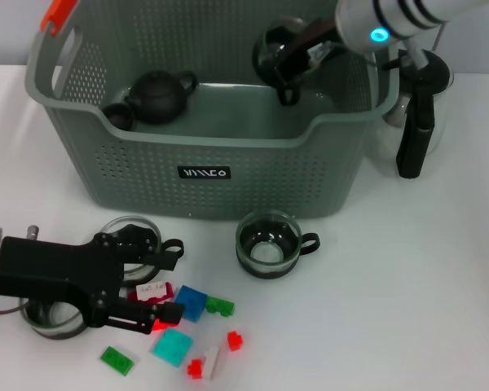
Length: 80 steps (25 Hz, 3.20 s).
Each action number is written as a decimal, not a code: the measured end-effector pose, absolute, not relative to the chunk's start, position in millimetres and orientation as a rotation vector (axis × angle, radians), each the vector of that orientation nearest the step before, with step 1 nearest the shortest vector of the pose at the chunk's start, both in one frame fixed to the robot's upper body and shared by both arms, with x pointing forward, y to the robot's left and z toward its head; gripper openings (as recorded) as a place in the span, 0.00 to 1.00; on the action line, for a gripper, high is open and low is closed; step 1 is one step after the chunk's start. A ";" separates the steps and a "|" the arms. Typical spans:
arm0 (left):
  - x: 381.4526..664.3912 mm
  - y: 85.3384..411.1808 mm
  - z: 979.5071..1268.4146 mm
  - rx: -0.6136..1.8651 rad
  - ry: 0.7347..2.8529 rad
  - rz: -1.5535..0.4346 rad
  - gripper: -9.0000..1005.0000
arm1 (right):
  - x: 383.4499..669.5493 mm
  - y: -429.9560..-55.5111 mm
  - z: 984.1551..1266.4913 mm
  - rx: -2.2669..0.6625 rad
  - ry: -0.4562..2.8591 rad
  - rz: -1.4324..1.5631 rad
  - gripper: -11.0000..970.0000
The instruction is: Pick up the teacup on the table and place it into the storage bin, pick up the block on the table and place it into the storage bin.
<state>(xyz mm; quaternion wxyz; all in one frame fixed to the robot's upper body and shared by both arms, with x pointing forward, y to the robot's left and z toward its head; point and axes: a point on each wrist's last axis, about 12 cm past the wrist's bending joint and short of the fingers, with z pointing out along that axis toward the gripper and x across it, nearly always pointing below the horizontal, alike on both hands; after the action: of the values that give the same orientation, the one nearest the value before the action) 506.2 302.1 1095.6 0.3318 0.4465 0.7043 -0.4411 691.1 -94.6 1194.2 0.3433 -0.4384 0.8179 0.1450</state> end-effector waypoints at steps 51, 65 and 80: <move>504.7 302.6 1089.5 1.153 1.846 -1.148 0.83 | 677.0 -61.8 1174.9 -1.227 2.144 0.376 0.20; 501.2 310.8 1090.0 1.132 1.863 -1.150 0.83 | 676.2 -84.6 1247.5 -1.103 1.917 0.510 0.60; 496.7 313.4 1088.5 1.121 1.869 -1.163 0.83 | 591.0 -108.8 1253.5 -1.559 2.055 0.868 0.64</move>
<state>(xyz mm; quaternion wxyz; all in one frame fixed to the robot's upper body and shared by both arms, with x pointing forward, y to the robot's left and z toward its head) 496.7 313.4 1088.5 0.3294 0.4286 0.7144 -0.4444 591.0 -108.8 1253.5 0.2086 -0.5603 0.7385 0.3118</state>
